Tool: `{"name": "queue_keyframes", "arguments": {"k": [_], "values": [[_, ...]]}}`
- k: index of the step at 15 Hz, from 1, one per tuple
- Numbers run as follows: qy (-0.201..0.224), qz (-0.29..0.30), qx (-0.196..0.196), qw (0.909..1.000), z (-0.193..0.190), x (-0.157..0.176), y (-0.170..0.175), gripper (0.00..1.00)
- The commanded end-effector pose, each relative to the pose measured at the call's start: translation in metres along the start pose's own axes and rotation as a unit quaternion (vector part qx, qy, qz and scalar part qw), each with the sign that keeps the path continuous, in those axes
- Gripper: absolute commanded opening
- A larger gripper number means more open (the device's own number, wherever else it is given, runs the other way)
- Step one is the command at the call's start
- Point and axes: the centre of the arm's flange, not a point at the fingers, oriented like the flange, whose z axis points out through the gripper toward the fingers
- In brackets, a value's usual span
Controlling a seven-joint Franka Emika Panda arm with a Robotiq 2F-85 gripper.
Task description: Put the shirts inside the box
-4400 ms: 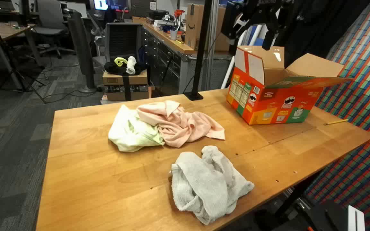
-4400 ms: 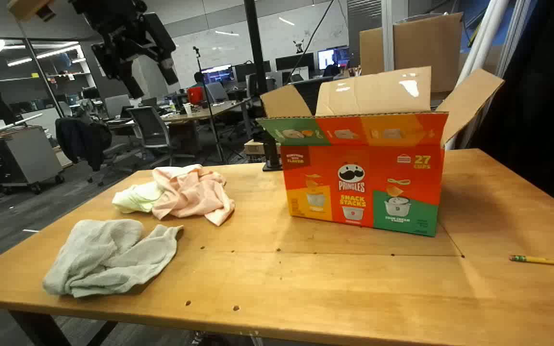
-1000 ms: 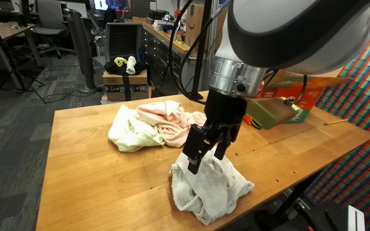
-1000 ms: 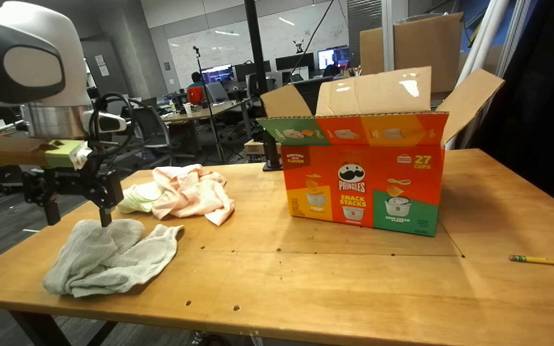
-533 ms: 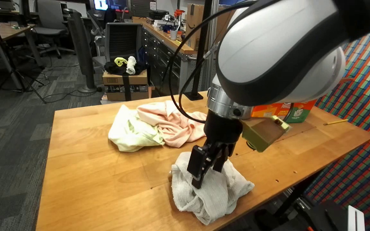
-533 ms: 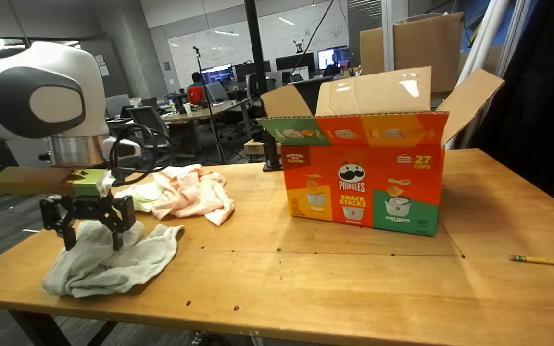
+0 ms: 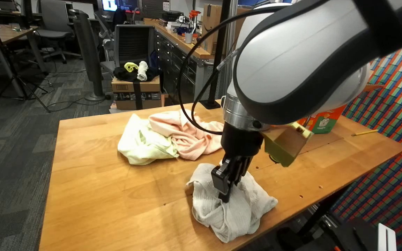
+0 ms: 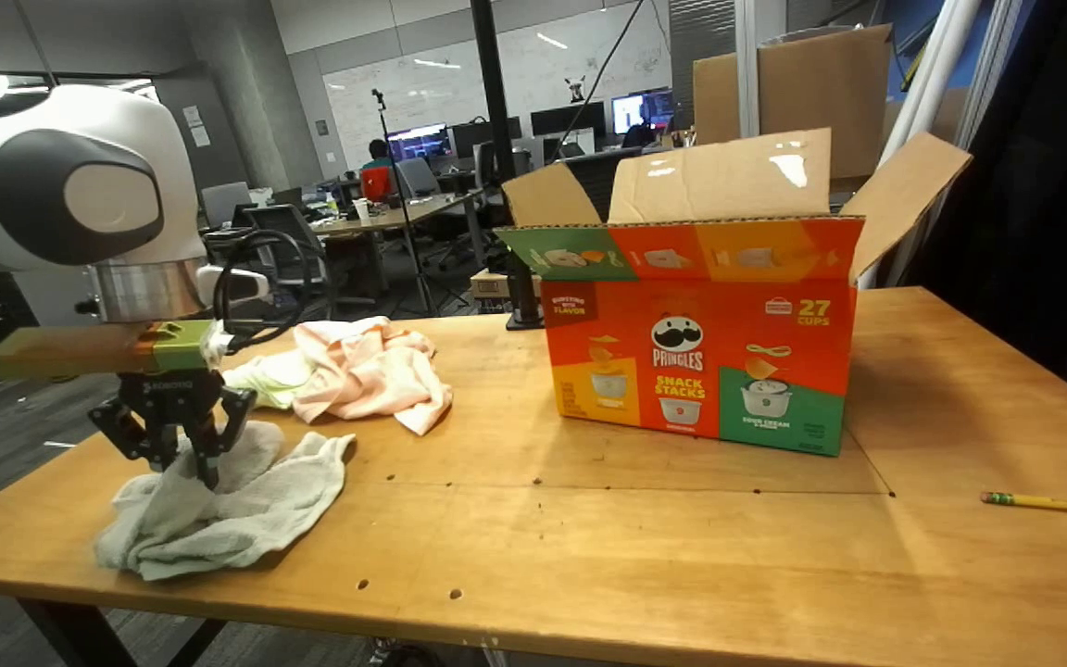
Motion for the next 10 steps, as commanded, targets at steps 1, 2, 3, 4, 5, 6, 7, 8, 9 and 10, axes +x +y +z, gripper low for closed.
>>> {"name": "queue_keyframes", "arguments": {"k": [1, 2, 3, 4, 5, 6, 7, 8, 9, 10], "values": [[-0.002, -0.015, -0.027, 0.9995, -0.031, -0.002, -0.007, 0.00], [-0.001, -0.016, -0.033, 0.9993, -0.041, -0.001, -0.008, 0.00], [0.000, -0.018, -0.039, 0.9991, -0.049, 0.000, -0.009, 0.00], [0.007, -0.016, -0.047, 0.9987, -0.064, 0.004, -0.010, 0.00], [0.012, -0.015, -0.055, 0.9983, -0.074, 0.006, -0.010, 0.02], [0.024, -0.010, -0.066, 0.9975, -0.093, 0.012, -0.011, 0.02], [0.032, -0.006, -0.075, 0.9966, -0.108, 0.016, -0.010, 0.02], [0.043, -0.002, -0.087, 0.9953, -0.125, 0.020, -0.009, 0.02], [0.054, 0.003, -0.097, 0.9939, -0.141, 0.024, -0.008, 0.02], [0.069, 0.007, -0.106, 0.9919, -0.159, 0.027, -0.007, 0.02]]}}
